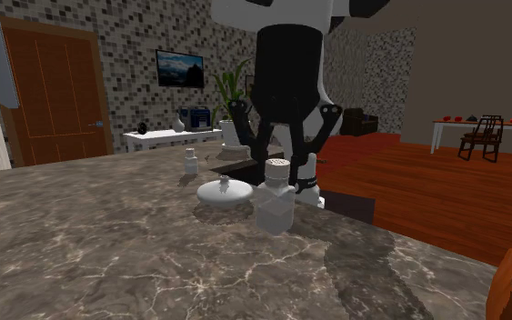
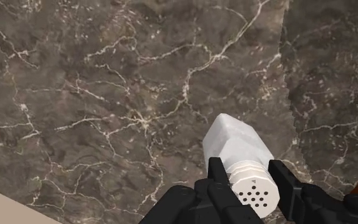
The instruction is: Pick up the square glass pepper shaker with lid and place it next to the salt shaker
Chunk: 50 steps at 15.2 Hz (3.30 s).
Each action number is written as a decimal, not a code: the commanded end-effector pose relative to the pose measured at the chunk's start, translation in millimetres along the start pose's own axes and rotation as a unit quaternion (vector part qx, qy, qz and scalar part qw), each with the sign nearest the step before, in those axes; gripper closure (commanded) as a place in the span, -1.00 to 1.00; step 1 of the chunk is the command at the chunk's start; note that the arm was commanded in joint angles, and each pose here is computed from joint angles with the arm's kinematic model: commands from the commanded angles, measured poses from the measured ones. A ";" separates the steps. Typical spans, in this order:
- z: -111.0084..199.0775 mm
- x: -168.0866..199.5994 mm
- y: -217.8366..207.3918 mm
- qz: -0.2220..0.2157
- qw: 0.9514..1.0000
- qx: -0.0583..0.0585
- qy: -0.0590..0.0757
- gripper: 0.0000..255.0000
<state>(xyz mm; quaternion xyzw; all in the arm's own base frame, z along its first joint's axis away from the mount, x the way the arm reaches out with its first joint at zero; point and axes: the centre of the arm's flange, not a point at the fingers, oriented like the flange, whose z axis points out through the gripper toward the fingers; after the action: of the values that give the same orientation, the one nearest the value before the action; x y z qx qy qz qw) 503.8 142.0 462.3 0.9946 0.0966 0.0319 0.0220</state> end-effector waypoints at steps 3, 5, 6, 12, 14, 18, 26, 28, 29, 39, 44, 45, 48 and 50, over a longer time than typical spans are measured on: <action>-20.7 1.2 2.1 0.000 1.000 0.000 0.000 1.00; -31.2 1.8 2.6 0.000 1.000 0.000 0.000 1.00; -36.5 2.2 2.9 0.000 1.000 0.000 0.000 1.00; -64.2 3.7 4.3 0.000 1.000 0.000 0.000 1.00; -64.3 -14.0 23.8 0.000 1.000 0.000 0.000 1.00; -64.6 -49.5 62.9 0.000 1.000 0.000 0.000 1.00; -65.2 -120.5 141.0 0.000 1.000 0.000 0.000 1.00; -65.4 -138.3 160.5 0.000 1.000 0.000 0.000 1.00; -65.5 -147.1 170.3 0.000 1.000 0.000 0.000 1.00; -66.2 -235.9 267.9 0.000 1.000 0.000 0.000 1.00; -66.6 -280.3 316.8 0.000 1.000 0.000 0.000 1.00; -66.7 -289.2 326.5 0.000 1.000 0.000 0.000 1.00; -66.9 -315.9 355.8 0.000 1.000 0.000 0.000 1.00; -67.0 -333.6 375.4 0.000 1.000 0.000 0.000 1.00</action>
<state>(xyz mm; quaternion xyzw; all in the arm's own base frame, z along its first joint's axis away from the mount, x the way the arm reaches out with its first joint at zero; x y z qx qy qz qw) 251.6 -277.2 529.1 0.9946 0.0959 0.0319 0.0219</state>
